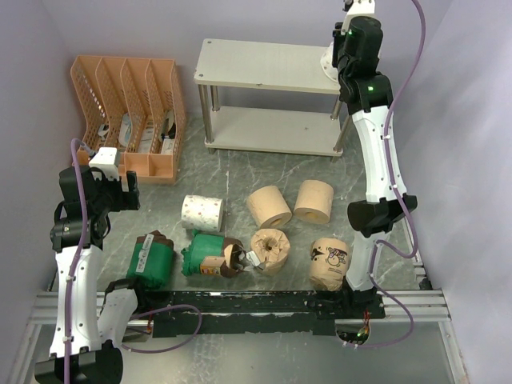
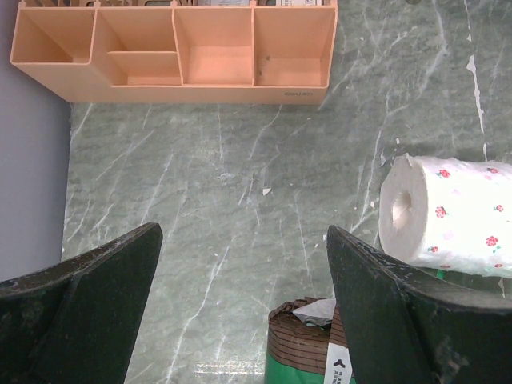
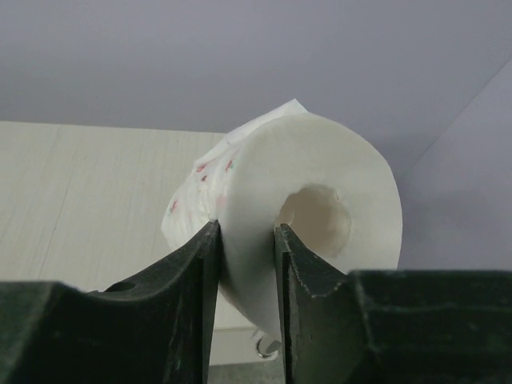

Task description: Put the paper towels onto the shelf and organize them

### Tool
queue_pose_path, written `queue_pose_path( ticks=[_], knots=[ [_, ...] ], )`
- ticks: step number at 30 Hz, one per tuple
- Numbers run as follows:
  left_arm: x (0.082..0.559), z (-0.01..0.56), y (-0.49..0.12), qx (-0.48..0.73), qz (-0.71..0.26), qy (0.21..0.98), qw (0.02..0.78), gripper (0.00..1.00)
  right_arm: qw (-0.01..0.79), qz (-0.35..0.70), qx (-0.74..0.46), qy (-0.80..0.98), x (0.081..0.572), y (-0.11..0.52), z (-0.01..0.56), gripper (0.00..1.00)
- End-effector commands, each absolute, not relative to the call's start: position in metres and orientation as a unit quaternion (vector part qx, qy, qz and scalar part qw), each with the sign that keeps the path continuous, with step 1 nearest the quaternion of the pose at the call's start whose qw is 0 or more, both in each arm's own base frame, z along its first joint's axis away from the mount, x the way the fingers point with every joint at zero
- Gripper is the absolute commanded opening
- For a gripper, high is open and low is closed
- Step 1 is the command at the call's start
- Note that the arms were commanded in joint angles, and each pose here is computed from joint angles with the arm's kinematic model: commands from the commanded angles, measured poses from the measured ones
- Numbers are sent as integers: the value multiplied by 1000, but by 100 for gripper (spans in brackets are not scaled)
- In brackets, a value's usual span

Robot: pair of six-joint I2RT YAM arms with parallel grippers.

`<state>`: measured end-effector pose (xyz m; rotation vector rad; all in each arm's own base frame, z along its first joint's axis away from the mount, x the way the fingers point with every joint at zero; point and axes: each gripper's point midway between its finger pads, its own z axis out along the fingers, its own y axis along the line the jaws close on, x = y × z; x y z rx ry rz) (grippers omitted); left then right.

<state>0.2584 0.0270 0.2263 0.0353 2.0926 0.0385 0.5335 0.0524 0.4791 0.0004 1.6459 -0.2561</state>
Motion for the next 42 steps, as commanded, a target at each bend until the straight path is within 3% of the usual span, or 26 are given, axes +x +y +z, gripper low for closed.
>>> queue_pose_path(
  ticks=[1, 11, 13, 16, 20, 23, 28, 32, 42],
  knots=[
    [262, 241, 28, 18, 24, 855, 519, 95, 724, -85, 9, 684, 517, 54, 529, 32],
    [262, 241, 29, 17, 25, 855, 518, 95, 741, -71, 11, 668, 531, 61, 531, 51],
    [262, 241, 29, 17, 26, 854, 519, 95, 750, -65, 11, 658, 529, 63, 540, 71],
    [262, 241, 30, 17, 27, 855, 518, 95, 765, -60, -5, 641, 508, 89, 560, 81],
    [261, 240, 33, 10, 31, 856, 516, 95, 743, -36, -136, 654, 436, 234, 521, 82],
    [261, 241, 38, 4, 38, 856, 516, 95, 701, 50, -180, 688, 387, 295, 454, 80],
    [260, 242, 41, 0, 44, 857, 514, 95, 598, 192, -128, 768, 341, 322, 311, 80],
    [260, 240, 40, 0, 41, 857, 513, 95, 497, 313, -46, 808, 300, 337, 237, 77],
    [259, 237, 41, 2, 41, 858, 512, 95, 412, 456, 2, 789, 277, 409, 206, 77]
  ],
)
